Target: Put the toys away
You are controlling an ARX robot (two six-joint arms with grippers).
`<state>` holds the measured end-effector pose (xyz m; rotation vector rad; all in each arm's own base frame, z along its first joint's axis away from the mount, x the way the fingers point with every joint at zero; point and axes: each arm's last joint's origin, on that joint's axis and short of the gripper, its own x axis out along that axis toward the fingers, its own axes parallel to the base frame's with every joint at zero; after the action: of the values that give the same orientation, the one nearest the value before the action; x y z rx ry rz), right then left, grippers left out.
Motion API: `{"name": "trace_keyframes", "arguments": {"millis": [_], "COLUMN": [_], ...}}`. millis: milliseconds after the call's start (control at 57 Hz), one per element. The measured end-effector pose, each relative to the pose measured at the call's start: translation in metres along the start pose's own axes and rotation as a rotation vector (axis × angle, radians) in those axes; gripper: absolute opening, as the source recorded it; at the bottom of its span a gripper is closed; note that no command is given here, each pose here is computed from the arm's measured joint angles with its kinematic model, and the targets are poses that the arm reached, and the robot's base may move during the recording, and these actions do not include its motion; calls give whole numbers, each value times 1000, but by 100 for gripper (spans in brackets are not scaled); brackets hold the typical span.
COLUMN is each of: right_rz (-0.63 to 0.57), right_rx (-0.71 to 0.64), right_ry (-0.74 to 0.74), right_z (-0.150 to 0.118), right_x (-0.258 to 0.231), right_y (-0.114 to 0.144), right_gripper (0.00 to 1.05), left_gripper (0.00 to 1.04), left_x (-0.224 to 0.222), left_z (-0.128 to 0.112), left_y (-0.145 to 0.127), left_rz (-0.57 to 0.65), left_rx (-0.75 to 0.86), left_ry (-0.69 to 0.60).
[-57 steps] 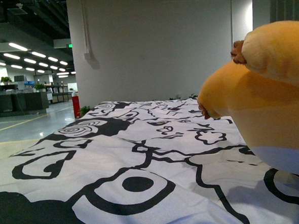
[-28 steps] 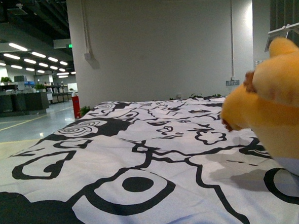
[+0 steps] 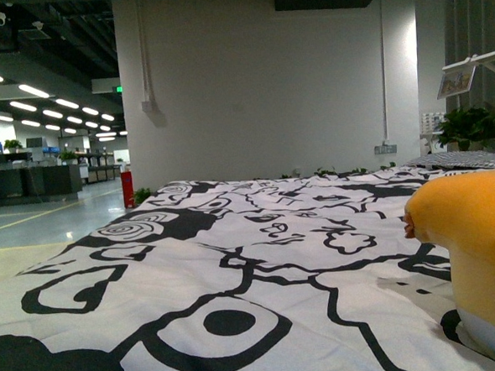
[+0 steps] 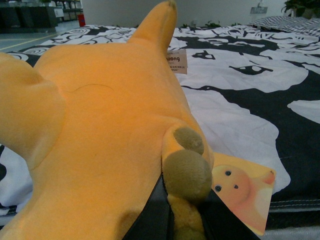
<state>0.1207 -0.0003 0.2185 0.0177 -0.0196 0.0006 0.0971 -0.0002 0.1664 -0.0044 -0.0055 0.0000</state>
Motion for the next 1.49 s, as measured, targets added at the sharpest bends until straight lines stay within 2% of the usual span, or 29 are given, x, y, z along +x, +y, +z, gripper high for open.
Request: {"name": "trace_keyframes", "arguments": {"millis": [948, 1492], "right_rz": [0, 0], "right_rx": [-9, -9], "right_ry": [0, 1], "right_z": [-48, -49], "right_x": [-25, -25], "right_y": [-1, -1], "right_gripper": [6, 6], "left_gripper": [98, 98], "left_x": [0, 0], "left_z": [0, 0], "left_y": [0, 0], "left_rz": [0, 0], "left_rx": [0, 0], "left_ry": [0, 0]}}
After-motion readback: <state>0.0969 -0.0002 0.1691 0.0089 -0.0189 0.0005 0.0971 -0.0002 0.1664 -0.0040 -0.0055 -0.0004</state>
